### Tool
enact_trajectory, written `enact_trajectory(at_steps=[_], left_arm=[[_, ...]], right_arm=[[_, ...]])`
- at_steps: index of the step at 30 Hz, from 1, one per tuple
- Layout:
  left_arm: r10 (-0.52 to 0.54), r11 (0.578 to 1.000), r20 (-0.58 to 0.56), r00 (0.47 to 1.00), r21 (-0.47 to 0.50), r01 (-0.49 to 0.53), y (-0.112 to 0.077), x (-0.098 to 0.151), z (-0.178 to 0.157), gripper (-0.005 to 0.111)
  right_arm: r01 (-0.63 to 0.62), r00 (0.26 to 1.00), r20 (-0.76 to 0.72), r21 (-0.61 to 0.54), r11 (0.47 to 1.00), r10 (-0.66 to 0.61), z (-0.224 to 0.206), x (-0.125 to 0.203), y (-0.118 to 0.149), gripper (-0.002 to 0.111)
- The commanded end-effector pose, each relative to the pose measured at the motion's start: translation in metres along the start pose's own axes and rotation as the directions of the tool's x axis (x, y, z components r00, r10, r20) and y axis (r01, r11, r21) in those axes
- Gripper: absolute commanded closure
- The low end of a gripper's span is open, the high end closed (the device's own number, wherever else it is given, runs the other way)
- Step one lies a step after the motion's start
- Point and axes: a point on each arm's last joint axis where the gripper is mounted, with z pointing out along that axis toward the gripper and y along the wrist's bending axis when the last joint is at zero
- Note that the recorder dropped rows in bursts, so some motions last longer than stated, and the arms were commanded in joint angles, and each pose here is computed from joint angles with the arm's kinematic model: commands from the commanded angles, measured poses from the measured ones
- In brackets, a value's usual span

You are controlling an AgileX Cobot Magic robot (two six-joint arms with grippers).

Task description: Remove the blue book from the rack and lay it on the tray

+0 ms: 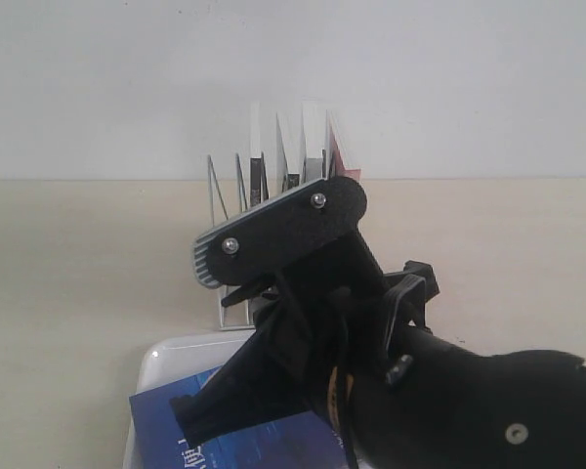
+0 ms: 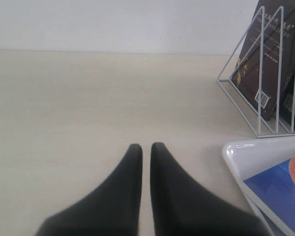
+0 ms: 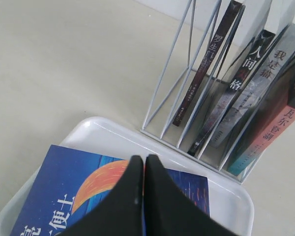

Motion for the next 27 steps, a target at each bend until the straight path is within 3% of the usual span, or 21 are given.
enact_trajectory(at_steps=[1,7,16,21,27], left_arm=[[-0.008,1.000,0.004,1.000,-0.004,0.008,0.000,0.001,0.000,0.101],[-0.008,1.000,0.004,1.000,-0.004,0.008,0.000,0.001,0.000,0.101],[-0.008,1.000,0.004,1.000,-0.004,0.008,0.000,0.001,0.000,0.101],[-0.008,1.000,0.004,1.000,-0.004,0.008,0.000,0.001,0.000,0.101],[-0.008,1.000,0.004,1.000,-0.004,0.008,0.000,0.001,0.000,0.101]], right_arm=[[0.001,1.000,0.018,0.001,1.000,-0.001,-0.003,-0.004,-0.001,0.108],[-0.057,0.998,-0.038,0.008,0.998,0.057,-0.004,0.004,-0.003,0.108],[-0.108,0.984,-0.160,-0.203,0.973,0.076,-0.026,0.040,-0.005,0.108],[-0.214,0.967,-0.184,-0.221,0.952,0.175,-0.042,0.052,-0.026,0.108],[-0.385,0.920,-0.190,-0.261,0.885,0.344,-0.058,0.063,-0.071,0.108]])
